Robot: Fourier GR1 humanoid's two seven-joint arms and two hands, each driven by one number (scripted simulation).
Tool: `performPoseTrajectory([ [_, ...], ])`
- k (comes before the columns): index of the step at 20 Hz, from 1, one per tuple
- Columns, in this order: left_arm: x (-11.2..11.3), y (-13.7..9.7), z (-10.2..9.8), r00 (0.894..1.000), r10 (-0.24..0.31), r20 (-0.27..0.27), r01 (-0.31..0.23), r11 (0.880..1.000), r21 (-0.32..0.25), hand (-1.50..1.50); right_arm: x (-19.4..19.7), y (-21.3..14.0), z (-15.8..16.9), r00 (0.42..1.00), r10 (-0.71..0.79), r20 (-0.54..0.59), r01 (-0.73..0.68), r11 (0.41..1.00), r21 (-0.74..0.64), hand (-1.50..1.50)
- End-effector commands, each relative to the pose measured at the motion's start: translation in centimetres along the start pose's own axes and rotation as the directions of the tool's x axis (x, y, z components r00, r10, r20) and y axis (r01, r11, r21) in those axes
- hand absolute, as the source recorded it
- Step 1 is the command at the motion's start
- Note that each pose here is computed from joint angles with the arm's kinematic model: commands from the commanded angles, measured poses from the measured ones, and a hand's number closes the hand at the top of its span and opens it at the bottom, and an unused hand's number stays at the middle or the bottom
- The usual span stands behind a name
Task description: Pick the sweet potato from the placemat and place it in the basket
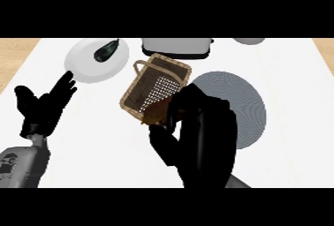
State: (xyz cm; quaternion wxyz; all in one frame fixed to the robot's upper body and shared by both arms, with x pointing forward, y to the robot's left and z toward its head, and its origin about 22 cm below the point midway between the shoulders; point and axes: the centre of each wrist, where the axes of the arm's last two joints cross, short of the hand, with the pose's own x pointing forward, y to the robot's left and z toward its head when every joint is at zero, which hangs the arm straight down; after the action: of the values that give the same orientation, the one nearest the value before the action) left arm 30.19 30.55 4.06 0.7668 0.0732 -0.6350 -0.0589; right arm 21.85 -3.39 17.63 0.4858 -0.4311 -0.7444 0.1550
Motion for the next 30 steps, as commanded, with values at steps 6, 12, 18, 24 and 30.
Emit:
performPoseTrajectory([
  [6, 1.2, -0.9, -0.9, 1.0, -0.015, 0.013, 0.015, 0.999, -0.029, 0.0, 5.2, 0.3, -5.7, 0.974, 0.106, -0.199, -0.127, 0.987, -0.096, 1.5],
  [12, 0.4, -2.5, -0.7, 1.0, -0.017, 0.013, 0.017, 0.998, -0.068, 0.0, 8.3, 0.5, -9.0, 0.963, 0.08, -0.257, -0.11, 0.988, -0.105, 1.5],
  [18, 1.3, -2.0, -1.0, 1.0, 0.007, 0.021, -0.007, 1.0, -0.012, 0.0, 8.0, 1.4, -11.5, 0.942, 0.061, -0.329, -0.136, 0.968, -0.211, 1.5],
  [24, -0.1, -2.5, -1.0, 1.0, -0.005, 0.001, 0.005, 1.0, -0.025, 0.0, 7.3, 3.2, -12.7, 0.924, 0.059, -0.379, -0.124, 0.981, -0.15, -1.5],
  [30, 1.5, -0.8, -1.1, 0.999, 0.001, 0.041, 0.0, 1.0, -0.027, 0.0, 9.9, 2.7, -13.5, 0.949, -0.018, -0.316, -0.044, 0.981, -0.187, -1.5],
])
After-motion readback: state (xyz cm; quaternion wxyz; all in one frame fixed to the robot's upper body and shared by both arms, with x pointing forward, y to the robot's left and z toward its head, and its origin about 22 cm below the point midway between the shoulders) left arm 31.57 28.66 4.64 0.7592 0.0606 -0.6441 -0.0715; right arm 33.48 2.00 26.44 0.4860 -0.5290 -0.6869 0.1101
